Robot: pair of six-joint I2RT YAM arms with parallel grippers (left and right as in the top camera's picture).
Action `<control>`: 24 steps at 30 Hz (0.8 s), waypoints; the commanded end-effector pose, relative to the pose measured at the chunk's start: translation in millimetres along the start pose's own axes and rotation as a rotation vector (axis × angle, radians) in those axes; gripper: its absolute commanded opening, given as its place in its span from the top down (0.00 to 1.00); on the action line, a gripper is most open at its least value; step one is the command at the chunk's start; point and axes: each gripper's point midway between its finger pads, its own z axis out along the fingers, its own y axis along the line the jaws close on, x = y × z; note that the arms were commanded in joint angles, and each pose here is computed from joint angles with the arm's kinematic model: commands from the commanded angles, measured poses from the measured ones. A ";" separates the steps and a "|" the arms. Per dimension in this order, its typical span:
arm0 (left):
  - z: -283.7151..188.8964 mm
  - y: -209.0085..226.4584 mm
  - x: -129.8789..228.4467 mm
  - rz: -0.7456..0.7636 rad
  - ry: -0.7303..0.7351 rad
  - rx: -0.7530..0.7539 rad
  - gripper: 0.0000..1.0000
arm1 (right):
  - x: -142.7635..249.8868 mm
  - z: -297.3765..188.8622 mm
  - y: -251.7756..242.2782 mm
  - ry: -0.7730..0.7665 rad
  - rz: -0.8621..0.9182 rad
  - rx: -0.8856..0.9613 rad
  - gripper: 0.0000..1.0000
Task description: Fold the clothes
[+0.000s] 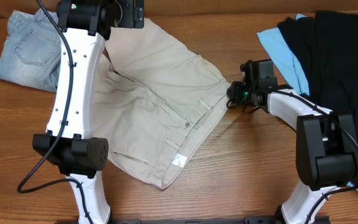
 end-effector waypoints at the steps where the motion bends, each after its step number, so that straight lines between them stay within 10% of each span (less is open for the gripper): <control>1: -7.9 0.1 -6.7 0.008 -0.025 0.012 0.00 | -6.7 3.9 4.3 -0.016 -0.019 -0.017 0.72; 3: -7.1 0.0 -6.5 0.008 -0.023 0.012 0.01 | -13.9 3.6 6.4 -0.045 -0.017 -0.025 0.96; 19: -1.6 -3.9 -4.9 0.021 -0.019 0.016 0.05 | -196.8 -95.6 -47.2 -0.565 0.015 -0.008 0.96; 22: -1.6 -3.7 -3.7 0.022 -0.014 0.015 0.04 | -203.2 -101.7 -41.6 -0.591 -0.006 -0.058 0.11; 24: -1.6 -3.7 -2.6 0.041 -0.010 0.015 0.04 | -197.8 -101.2 -38.7 -0.563 0.007 -0.075 0.00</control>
